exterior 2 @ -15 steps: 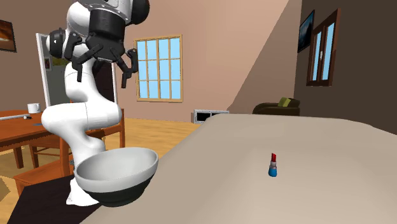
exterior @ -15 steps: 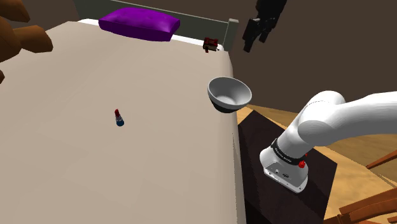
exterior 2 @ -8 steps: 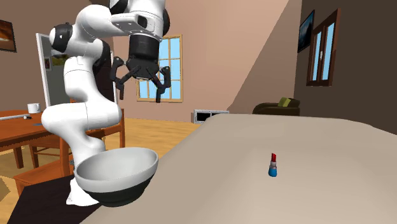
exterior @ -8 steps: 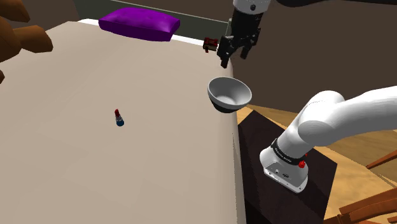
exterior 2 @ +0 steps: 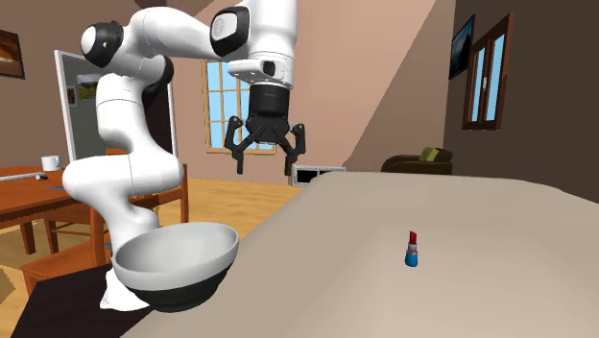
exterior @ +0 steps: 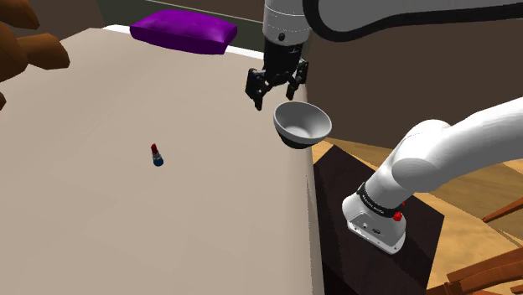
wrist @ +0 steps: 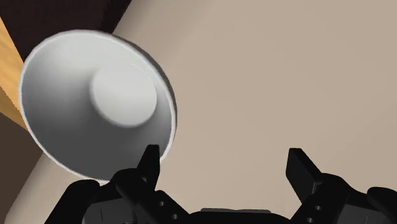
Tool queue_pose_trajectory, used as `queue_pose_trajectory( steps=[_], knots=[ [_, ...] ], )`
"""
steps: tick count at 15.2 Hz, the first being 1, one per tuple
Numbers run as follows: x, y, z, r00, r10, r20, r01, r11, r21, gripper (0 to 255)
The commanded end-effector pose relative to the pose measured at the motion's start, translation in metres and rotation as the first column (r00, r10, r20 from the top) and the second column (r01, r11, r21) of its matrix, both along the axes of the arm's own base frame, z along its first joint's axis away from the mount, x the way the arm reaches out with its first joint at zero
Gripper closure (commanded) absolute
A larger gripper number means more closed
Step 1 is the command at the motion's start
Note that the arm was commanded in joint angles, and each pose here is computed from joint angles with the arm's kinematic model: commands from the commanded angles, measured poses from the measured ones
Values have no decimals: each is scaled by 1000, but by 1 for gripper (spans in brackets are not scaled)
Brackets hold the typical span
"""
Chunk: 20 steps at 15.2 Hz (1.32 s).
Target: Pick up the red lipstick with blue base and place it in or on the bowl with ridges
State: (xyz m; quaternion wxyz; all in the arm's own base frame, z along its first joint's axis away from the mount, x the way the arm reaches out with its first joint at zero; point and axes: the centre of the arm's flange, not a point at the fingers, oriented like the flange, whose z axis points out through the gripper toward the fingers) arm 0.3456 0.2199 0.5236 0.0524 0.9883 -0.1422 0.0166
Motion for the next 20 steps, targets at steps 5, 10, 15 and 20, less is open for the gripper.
queue_pose_trajectory(
  steps=[5,10,15,20],
  knots=[
    [32,61,-29,995,-100,1,100,995,27,0],
    [62,112,-54,984,-179,0,179,983,48,0],
    [96,160,-77,966,-258,-4,257,964,69,0],
    [134,206,-100,942,-334,-8,334,938,89,0]
  ],
)
